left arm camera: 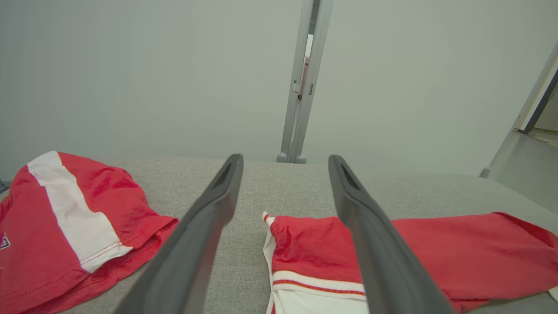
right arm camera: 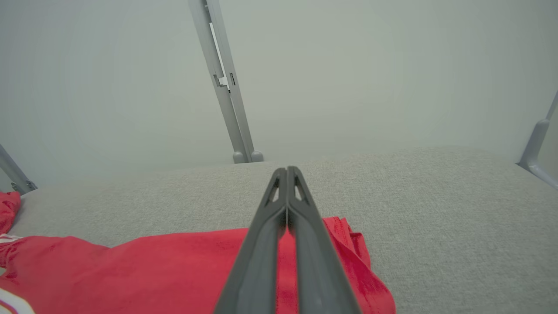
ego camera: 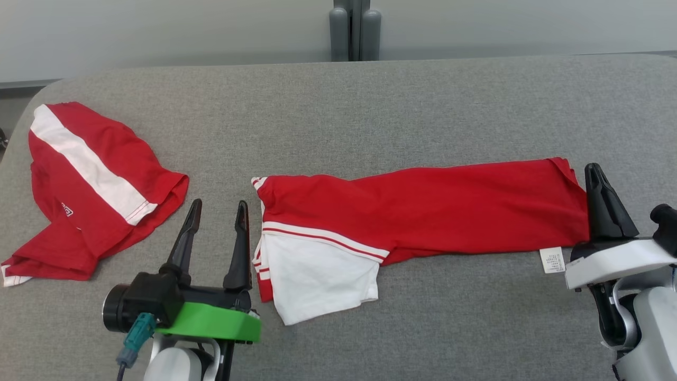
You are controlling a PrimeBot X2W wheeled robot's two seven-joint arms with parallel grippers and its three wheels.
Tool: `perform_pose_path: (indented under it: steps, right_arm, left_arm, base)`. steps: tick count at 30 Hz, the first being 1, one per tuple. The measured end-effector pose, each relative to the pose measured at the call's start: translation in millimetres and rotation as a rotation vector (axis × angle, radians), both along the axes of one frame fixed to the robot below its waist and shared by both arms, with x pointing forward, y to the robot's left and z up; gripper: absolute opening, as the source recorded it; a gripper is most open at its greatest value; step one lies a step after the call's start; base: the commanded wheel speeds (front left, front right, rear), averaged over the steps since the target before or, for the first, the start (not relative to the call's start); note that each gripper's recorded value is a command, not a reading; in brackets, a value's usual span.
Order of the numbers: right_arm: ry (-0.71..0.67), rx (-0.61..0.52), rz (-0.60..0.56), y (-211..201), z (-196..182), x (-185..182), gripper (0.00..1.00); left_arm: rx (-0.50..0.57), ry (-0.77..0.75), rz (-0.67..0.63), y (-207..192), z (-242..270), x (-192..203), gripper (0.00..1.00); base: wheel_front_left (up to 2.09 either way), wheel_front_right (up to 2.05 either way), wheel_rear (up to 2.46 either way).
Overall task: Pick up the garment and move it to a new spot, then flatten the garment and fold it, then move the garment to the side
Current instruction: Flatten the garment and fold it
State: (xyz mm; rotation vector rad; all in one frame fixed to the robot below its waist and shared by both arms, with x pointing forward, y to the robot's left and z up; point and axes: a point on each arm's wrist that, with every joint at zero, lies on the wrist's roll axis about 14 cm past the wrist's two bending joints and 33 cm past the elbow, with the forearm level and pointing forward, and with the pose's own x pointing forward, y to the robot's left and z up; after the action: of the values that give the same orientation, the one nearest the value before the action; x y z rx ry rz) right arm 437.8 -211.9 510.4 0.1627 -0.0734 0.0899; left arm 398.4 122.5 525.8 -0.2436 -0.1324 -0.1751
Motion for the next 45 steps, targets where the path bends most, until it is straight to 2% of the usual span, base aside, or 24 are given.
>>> perform_pose_path:
  steps: [1,2,7,13,24,27,32,38,45]
  right_arm:
    - [-0.024,-0.011,0.004,3,6,-4,0.64]
    - [-0.048,-0.015,0.002,5,12,-7,1.00]
    - [-0.101,-0.002,-0.005,13,26,-20,1.00]
    - [-0.076,-0.017,-0.020,9,17,-21,1.00]
    - [0.113,-0.020,-0.122,-28,-46,9,1.00]
    - [0.219,-0.021,-0.138,-34,-80,15,1.00]
    - [0.331,-0.025,-0.176,-45,-116,24,1.00]
    - [0.404,0.009,-0.178,-35,-141,25,1.00]
    - [0.431,0.043,-0.177,-30,-147,24,1.00]
  left_arm:
    - [0.017,-0.001,-0.006,-2,0,-1,1.00]
    - [0.029,-0.002,-0.012,-4,-1,-2,1.00]
    - [0.045,0.003,-0.003,-5,-3,-6,1.00]
    - [0.050,0.013,-0.008,-6,-7,-7,1.00]
    - [0.069,0.069,-0.031,-9,-28,1,1.00]
    - [0.082,0.084,-0.031,-7,-35,4,1.00]
    - [0.093,0.109,0.023,14,-43,11,1.00]
    - [0.112,0.104,0.049,27,-43,15,1.00]
    - [0.111,0.103,0.032,22,-43,16,1.00]
  base:
    - [0.00,0.00,0.00]
    - [0.00,0.00,0.00]
    - [0.00,0.00,0.00]
    - [0.00,0.00,0.00]
    - [0.00,0.00,0.00]
    - [0.00,0.00,0.00]
    - [0.00,0.00,0.00]
    - [0.00,0.00,0.00]
    - [0.00,0.00,0.00]
